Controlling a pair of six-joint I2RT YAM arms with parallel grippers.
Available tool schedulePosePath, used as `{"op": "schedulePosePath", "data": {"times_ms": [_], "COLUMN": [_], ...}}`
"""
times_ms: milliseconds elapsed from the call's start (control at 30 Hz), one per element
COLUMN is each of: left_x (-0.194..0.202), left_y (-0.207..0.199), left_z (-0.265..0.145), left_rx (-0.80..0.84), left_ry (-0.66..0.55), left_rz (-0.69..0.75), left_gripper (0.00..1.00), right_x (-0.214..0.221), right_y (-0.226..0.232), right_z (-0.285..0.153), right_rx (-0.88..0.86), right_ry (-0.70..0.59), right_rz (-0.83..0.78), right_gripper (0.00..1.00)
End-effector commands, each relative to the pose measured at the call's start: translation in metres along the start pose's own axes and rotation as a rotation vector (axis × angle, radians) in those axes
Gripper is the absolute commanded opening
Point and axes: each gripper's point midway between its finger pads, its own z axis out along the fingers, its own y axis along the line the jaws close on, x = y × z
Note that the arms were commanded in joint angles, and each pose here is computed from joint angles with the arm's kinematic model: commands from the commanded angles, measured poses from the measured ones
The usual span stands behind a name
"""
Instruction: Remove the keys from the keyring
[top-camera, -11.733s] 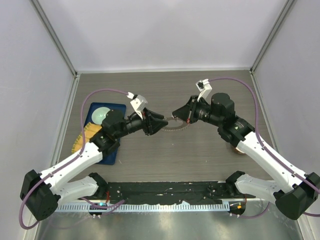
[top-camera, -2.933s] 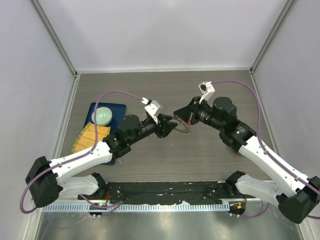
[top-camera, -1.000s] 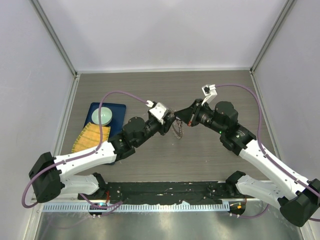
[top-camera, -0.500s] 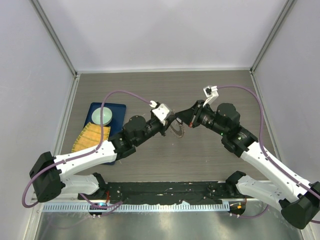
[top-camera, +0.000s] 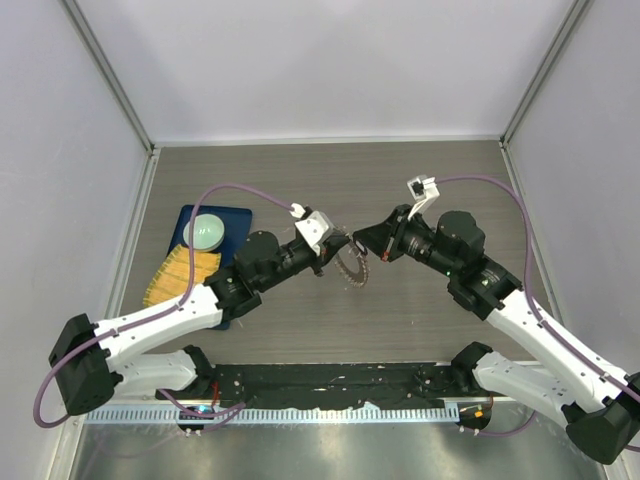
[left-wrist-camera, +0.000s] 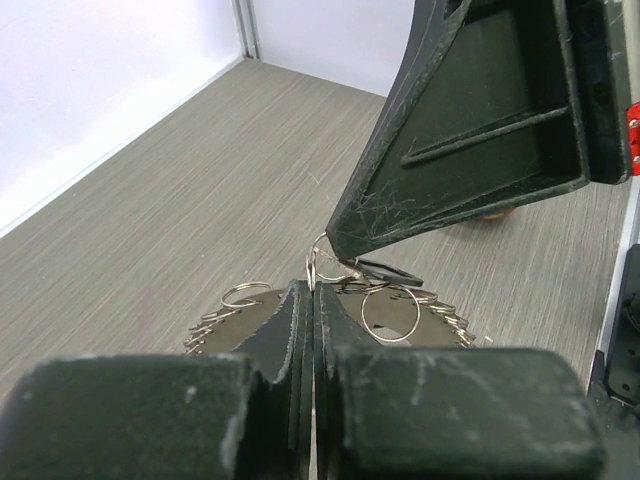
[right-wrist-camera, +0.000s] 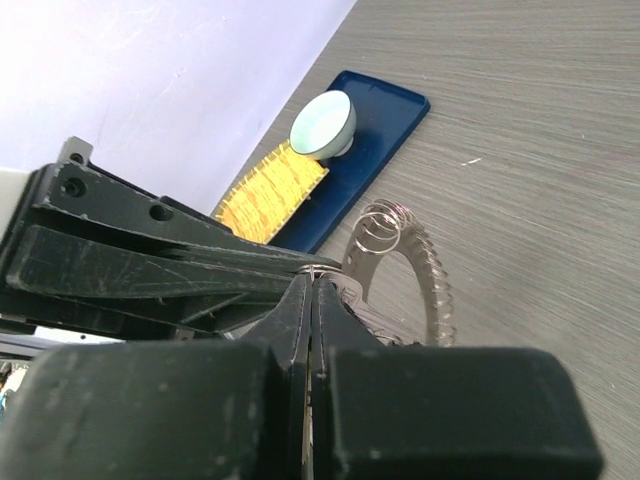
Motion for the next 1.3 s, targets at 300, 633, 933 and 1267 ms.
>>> {"op": "schedulePosePath", "data": {"times_ms": [300,633,933,1267], "left_x": [-0.041,-0.045,-0.038,0.0], "left_y": [-0.02,-0.024,-0.02,-0.003], "left_z": [-0.015,-0.022,-0.022,-0.04], "left_rx": [0.133,0.173,0.159,0.083], "left_ry": [-0.149,-0.183,-0.165,-0.04], "left_rz": [0.033,0.045,0.052,0.037], "left_gripper": [0.0,0.0,0.0,0.0], "right_x": [0.001,0.004,-0.002,-0.011], "right_y": [-0.014,-0.011,-0.01,-0.071], "right_z": [0.002,0.003,0.001,-0.002], "right_rx": [0.055,0.036,0.04,0.376], "right_ry": [-0.001,0.02,0.002,-0.028], "right_rz": [-0.071,-0.082,-0.102,-0.146], "right_gripper": [0.04,0.05,0.01,0.01]}}
